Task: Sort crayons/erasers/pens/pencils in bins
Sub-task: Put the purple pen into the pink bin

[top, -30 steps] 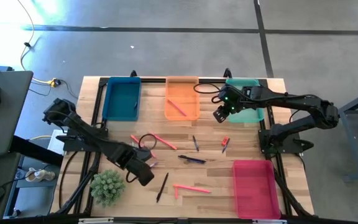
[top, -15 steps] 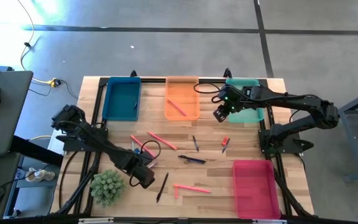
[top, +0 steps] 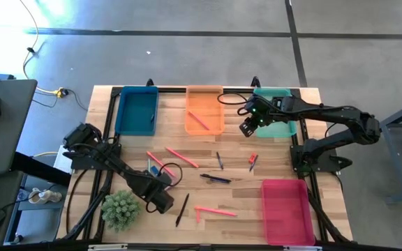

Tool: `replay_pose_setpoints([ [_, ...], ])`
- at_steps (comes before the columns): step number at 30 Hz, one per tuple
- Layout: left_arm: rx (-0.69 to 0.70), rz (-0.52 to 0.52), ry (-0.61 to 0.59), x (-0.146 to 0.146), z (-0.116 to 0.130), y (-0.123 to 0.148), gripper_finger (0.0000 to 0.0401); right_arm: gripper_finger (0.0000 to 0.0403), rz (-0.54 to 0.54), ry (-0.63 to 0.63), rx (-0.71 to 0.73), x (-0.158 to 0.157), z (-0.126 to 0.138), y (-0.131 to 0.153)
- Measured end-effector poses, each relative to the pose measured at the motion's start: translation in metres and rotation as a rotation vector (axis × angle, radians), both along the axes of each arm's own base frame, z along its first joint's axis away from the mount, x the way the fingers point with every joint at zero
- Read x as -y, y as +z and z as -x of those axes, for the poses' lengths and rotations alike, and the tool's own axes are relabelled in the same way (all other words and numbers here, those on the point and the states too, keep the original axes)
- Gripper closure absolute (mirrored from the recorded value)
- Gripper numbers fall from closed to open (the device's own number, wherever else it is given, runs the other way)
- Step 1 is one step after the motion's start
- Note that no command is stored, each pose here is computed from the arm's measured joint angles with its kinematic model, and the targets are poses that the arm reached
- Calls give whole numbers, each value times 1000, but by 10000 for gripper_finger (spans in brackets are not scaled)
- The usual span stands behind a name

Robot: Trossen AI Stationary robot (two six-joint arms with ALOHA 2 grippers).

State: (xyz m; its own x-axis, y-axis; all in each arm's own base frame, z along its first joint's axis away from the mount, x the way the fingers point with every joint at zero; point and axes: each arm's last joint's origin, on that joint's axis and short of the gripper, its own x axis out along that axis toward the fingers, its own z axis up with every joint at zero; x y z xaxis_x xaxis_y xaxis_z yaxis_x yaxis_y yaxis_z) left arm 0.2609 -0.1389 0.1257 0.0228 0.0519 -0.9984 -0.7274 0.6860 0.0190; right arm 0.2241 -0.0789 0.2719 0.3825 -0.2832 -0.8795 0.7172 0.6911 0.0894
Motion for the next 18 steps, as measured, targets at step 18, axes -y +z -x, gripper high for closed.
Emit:
replay_pose_setpoints([
  [18, 42, -32, -8, 9, 0, 1, 365, 242, 12, 29, -16, 0, 1, 0],
])
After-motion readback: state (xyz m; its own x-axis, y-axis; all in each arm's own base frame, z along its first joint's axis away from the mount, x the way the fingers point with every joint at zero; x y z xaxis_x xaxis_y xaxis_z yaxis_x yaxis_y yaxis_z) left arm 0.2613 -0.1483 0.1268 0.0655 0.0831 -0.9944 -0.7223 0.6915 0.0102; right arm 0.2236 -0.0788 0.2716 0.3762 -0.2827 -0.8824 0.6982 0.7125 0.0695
